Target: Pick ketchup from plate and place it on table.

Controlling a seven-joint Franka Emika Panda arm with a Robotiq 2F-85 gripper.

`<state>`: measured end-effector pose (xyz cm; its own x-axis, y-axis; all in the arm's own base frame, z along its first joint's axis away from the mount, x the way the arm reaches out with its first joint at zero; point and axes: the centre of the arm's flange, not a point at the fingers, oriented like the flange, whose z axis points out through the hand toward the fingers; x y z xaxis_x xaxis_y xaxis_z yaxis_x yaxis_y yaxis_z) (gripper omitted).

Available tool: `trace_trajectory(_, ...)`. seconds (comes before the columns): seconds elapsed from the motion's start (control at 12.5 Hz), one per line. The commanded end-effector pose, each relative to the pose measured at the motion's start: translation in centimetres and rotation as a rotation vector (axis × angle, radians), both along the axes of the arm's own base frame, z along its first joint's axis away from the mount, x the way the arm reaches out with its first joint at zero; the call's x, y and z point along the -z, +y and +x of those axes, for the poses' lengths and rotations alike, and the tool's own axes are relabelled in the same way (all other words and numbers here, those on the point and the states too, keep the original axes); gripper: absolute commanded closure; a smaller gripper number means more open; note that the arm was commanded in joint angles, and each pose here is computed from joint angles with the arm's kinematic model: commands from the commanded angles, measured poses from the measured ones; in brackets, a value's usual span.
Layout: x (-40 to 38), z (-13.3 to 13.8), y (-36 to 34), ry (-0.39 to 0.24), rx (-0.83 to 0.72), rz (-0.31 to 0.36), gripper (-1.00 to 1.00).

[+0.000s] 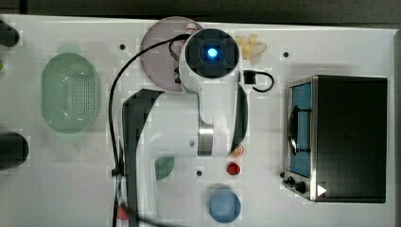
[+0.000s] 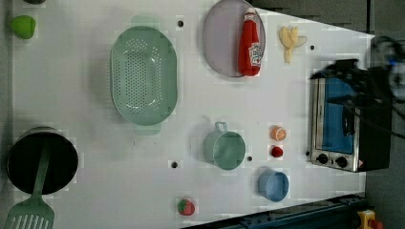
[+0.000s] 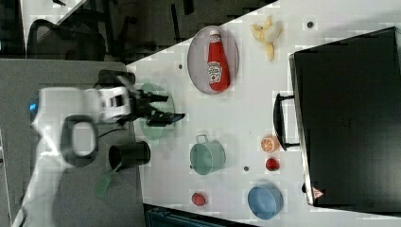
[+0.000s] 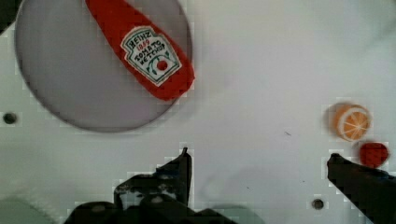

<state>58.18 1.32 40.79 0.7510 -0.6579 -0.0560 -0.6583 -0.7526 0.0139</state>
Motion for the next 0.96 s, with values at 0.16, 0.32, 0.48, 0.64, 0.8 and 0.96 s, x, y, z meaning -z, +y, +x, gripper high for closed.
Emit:
trace_trajectory(0.16,4.3,1.7,2.5,-0.045,-0.099,0.019,-1.0)
trace_trajectory(0.32,8.2,2.9,2.7,-0.052,-0.226,0.034,-1.0)
trace_trajectory(0.48,11.3,4.3,2.8,-0.068,-0.377,0.047,-1.0)
trace_trajectory(0.64,13.5,5.7,2.9,-0.075,-0.526,0.06,-1.0)
trace_trajectory(0.8,15.3,7.4,3.1,-0.08,-0.647,0.073,-1.0)
trace_trajectory(0.96,16.8,8.9,3.3,-0.089,-0.708,0.081,-1.0)
